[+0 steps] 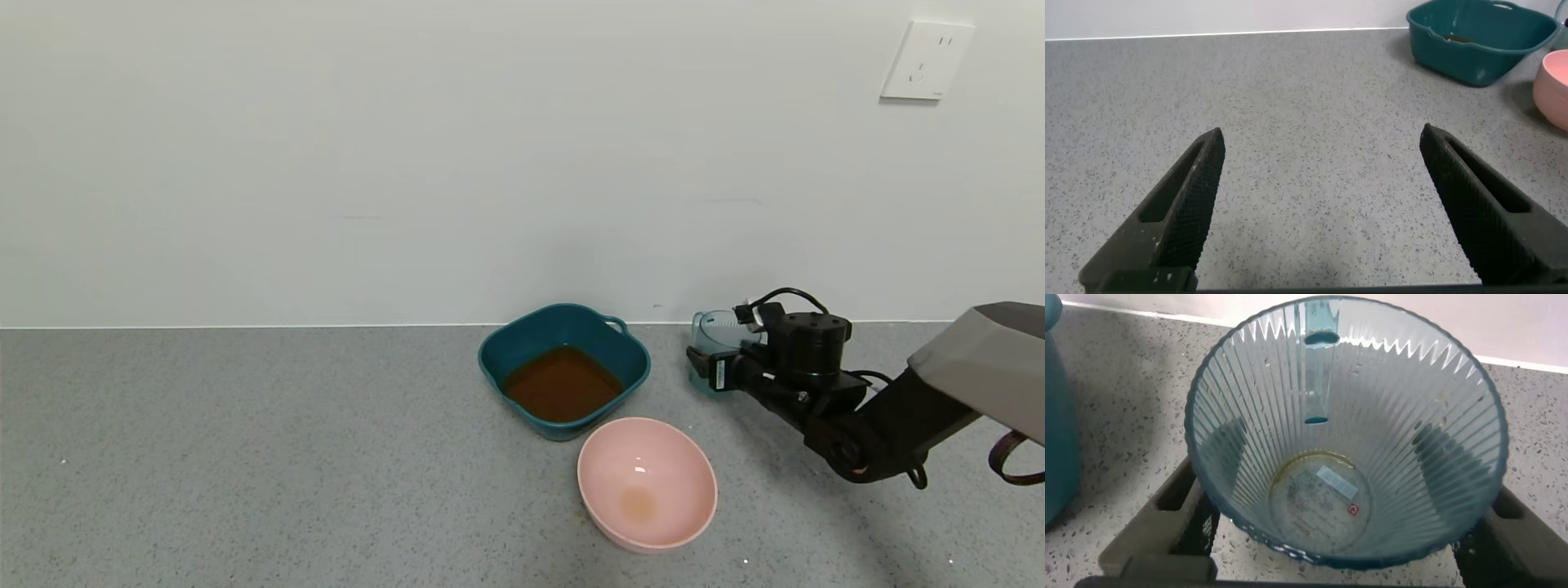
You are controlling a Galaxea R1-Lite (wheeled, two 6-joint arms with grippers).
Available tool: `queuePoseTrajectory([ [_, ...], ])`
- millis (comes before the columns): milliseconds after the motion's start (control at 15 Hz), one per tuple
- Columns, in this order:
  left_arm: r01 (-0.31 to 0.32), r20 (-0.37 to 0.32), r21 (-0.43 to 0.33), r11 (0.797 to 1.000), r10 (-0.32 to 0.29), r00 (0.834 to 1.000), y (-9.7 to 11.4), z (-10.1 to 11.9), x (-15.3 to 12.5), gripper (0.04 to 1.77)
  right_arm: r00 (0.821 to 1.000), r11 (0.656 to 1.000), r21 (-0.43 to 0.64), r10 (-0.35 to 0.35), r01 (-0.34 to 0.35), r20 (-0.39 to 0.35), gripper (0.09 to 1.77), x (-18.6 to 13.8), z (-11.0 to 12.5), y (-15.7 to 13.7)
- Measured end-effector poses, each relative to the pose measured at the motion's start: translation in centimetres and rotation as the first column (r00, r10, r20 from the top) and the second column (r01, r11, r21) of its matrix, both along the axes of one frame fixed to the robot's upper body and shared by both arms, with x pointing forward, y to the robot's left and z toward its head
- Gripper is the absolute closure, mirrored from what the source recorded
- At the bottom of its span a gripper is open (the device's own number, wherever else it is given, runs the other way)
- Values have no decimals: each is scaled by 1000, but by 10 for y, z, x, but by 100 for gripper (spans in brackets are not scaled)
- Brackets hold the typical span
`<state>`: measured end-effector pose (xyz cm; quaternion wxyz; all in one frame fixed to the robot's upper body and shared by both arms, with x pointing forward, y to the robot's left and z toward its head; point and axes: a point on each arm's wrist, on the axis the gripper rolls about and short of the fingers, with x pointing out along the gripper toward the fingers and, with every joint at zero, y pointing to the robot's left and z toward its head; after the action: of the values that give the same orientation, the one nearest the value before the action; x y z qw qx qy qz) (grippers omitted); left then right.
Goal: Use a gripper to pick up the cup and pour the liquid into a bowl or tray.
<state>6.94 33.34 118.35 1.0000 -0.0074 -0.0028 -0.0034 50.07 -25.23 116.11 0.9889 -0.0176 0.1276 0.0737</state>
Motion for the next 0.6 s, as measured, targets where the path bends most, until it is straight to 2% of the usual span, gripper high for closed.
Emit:
queuePoseTrajectory([
  [400, 0, 0, 0, 1000, 0, 1000, 0, 0, 0, 9, 1000, 1000, 2, 2, -2, 0, 20, -7, 11, -1],
  [600, 0, 0, 0, 1000, 0, 1000, 0, 0, 0, 9, 997, 1000, -9, 7, -8, -75, 19, -17, 14, -5],
])
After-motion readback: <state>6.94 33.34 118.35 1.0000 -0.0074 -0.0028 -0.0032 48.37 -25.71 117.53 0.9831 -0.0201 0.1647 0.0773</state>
